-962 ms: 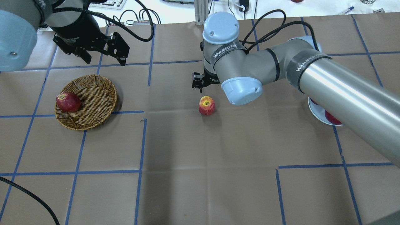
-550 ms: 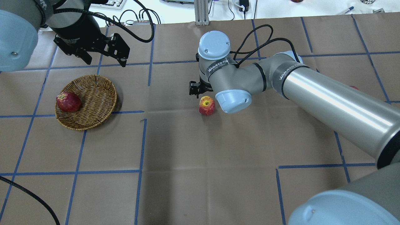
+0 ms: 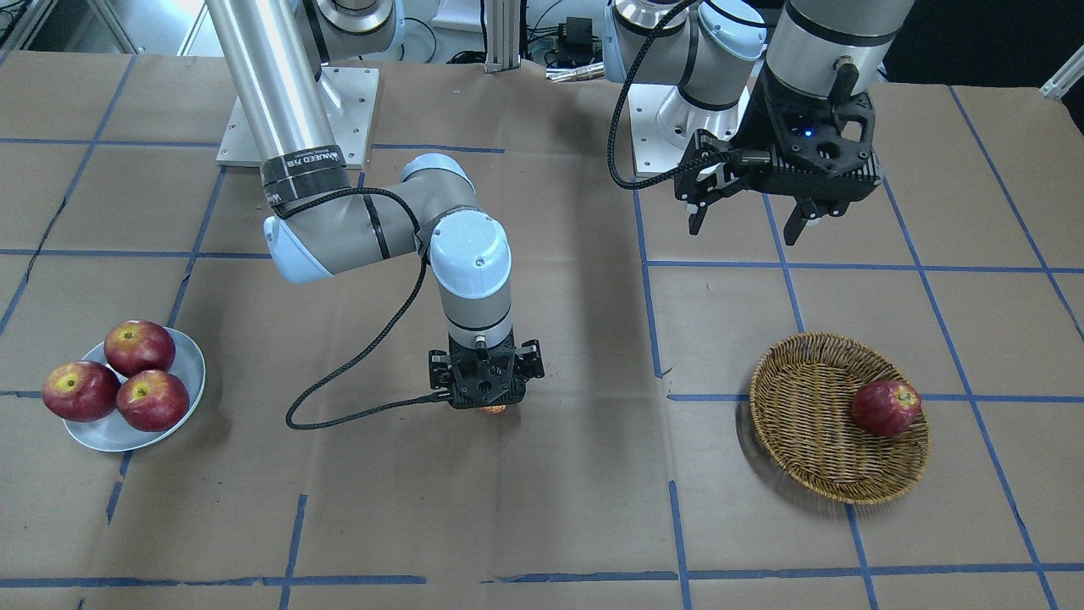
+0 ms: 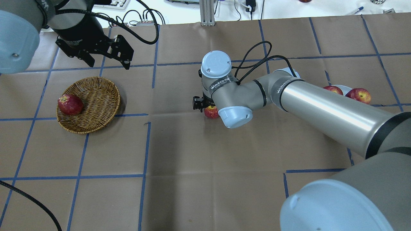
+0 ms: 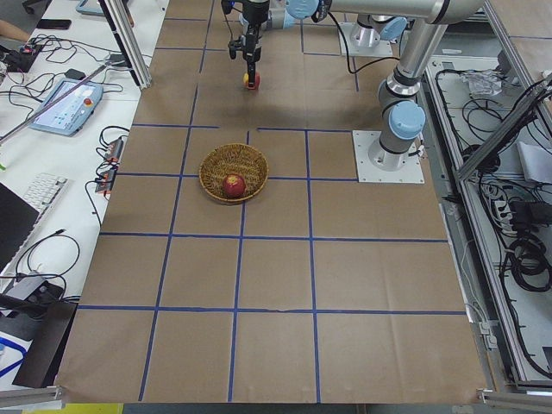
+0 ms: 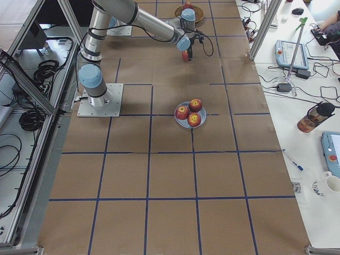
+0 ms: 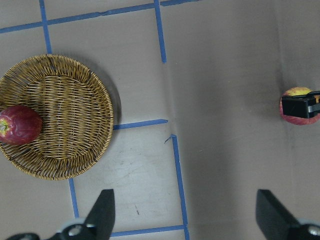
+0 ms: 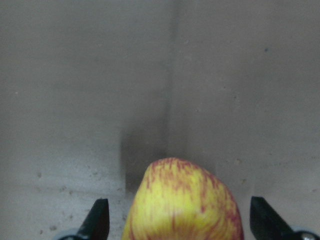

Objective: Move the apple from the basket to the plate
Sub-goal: 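Lower the right gripper onto the yellow-red apple and close on it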

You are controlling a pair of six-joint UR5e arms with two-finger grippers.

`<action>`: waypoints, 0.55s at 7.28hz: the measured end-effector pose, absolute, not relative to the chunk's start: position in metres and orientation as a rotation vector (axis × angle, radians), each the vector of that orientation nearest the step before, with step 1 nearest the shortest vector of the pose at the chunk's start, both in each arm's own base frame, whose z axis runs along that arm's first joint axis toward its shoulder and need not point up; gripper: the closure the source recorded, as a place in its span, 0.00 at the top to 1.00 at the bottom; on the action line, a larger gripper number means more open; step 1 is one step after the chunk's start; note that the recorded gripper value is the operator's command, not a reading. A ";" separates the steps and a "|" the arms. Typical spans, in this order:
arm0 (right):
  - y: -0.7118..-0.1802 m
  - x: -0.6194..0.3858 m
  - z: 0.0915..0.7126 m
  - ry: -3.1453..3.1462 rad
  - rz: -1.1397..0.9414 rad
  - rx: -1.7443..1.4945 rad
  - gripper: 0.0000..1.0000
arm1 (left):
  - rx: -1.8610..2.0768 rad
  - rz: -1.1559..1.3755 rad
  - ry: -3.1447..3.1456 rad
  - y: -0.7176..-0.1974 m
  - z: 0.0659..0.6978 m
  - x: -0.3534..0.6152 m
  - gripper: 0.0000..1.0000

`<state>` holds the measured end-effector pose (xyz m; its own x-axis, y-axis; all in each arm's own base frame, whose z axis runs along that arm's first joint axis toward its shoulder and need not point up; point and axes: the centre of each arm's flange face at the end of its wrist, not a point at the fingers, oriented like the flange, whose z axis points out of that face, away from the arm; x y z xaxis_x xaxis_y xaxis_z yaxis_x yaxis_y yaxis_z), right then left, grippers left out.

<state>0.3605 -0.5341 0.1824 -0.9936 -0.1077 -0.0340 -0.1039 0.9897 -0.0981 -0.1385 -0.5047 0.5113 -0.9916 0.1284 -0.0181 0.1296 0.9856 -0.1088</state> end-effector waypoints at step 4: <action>-0.532 0.364 0.181 3.114 -0.167 -0.231 0.49 | 0.202 -0.165 3.120 -0.504 0.511 -0.138 1.00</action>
<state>0.3642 -0.5318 0.1814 -0.9890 -0.1479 -0.0064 -0.1463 0.9834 -0.1077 -0.1382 -0.5043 0.5107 -0.9916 0.1279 -0.0176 0.1291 0.9861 -0.1043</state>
